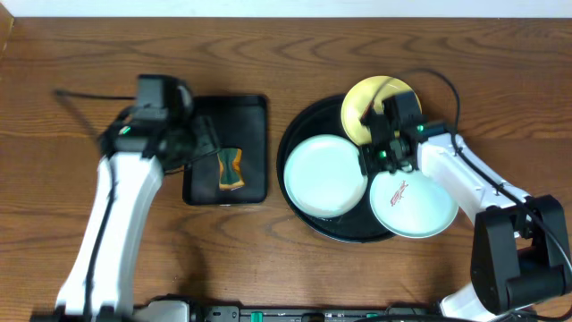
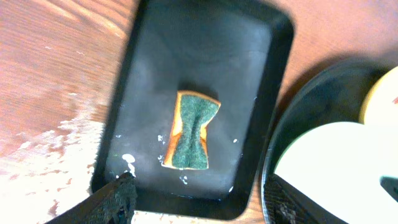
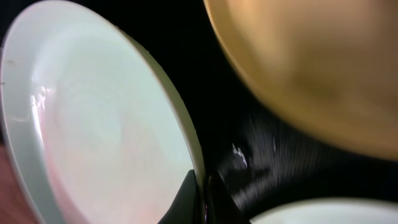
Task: Clean dirty plates on tray and stack at the side
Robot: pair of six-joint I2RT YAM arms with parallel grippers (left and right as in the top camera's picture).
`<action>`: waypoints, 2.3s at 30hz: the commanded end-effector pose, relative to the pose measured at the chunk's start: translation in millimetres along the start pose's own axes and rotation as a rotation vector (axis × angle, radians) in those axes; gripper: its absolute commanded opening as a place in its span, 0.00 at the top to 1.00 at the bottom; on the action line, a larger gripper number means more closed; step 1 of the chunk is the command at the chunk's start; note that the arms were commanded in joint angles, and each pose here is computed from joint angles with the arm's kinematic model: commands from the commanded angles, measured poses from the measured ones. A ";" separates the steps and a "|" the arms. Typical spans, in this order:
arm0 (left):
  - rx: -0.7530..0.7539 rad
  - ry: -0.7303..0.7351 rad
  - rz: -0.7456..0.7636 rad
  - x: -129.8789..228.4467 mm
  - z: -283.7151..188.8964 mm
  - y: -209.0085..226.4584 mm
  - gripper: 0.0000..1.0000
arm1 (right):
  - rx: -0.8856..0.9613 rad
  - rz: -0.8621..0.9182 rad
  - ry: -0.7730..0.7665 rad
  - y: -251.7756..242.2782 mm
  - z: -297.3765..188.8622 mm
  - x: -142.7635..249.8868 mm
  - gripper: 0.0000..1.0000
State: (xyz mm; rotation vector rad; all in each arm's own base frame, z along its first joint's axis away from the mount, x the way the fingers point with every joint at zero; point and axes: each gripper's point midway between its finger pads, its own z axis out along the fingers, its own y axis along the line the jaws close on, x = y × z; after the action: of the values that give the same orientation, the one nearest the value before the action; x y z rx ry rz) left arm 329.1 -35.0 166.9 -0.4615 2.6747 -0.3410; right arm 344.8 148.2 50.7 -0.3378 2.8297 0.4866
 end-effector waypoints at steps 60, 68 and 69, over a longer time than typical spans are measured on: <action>-0.009 -0.194 -0.059 20.1 -105.9 27.4 0.14 | 0.797 -0.748 -0.988 249.7 -136.5 -135.5 0.99; -0.009 -0.194 -0.059 20.1 -105.9 27.4 0.13 | 0.802 -0.758 -0.985 250.0 -136.6 -135.5 0.99; -0.009 -0.194 -0.059 20.1 -105.9 27.4 0.14 | 0.802 -0.758 -0.985 250.0 -136.7 -135.5 0.99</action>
State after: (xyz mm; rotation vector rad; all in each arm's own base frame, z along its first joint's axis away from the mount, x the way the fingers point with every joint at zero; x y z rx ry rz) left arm 257.6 -3.7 239.2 -0.5587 2.4949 -0.3117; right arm 380.4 360.0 263.0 -0.7397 1.5827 -0.5174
